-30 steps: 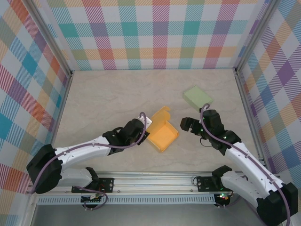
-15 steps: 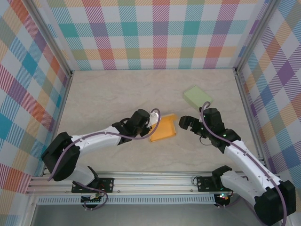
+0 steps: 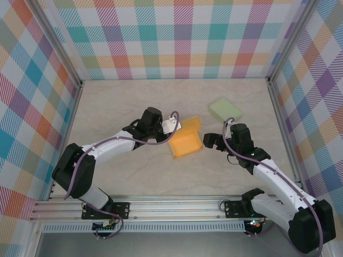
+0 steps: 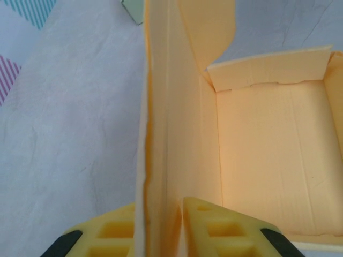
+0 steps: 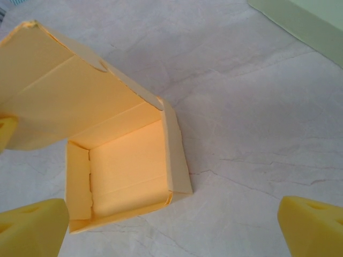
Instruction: Fold the paper box
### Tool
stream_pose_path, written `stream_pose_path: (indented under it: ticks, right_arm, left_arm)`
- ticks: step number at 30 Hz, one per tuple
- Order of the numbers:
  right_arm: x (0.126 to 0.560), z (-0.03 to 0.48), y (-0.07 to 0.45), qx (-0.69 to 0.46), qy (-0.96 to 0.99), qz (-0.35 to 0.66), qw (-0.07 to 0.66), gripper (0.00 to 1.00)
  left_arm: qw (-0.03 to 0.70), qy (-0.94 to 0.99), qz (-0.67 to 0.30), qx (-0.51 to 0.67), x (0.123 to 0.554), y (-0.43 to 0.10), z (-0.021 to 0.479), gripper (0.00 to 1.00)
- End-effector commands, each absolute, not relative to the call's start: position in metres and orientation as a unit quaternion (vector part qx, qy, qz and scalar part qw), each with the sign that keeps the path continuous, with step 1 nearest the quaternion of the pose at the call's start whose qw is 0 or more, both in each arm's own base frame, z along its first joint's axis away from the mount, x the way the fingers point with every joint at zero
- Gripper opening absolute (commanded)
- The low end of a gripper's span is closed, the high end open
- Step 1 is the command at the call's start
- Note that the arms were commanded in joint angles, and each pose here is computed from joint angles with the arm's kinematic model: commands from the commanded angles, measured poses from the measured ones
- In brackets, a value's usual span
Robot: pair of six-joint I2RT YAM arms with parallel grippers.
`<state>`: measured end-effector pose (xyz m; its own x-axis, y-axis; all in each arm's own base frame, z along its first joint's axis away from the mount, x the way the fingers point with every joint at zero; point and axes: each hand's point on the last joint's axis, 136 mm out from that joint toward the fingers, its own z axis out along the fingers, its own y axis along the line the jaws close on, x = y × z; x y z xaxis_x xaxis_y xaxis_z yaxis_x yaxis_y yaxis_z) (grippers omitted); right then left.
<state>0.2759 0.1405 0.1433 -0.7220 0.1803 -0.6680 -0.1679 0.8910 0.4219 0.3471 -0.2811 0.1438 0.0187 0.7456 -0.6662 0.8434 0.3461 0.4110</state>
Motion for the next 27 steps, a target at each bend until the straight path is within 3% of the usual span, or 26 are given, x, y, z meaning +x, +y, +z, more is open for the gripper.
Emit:
stream_pose_path:
  ticks: [1,4,6,12,19,27]
  right_arm:
    - [0.294,0.161,0.149,-0.043,0.879,0.232,0.415,0.98]
    - [0.305,0.158,0.159,-0.066,0.87,0.24,0.425,0.96]
    - [0.311,0.156,0.166,-0.081,0.867,0.245,0.426,0.94]
    - [0.328,0.152,0.18,-0.109,0.856,0.256,0.437,0.89]
    - [0.34,0.146,0.193,-0.126,0.848,0.269,0.44,0.8]
    - [0.355,0.143,0.2,-0.137,0.842,0.269,0.448,0.74]
  left_arm:
    - [0.427,0.663,-0.092,0.608,0.348,-0.296,0.153,0.36]
    - [0.416,0.676,-0.097,0.6,0.351,-0.297,0.159,0.79]
    - [0.424,0.69,-0.099,0.579,0.352,-0.293,0.168,0.85]
    - [0.475,0.776,-0.077,0.407,0.35,-0.249,0.195,0.76]
    - [0.488,0.832,-0.133,0.228,0.316,-0.217,0.164,0.69]
    - [0.521,0.812,-0.145,0.218,0.306,-0.227,0.159,0.61]
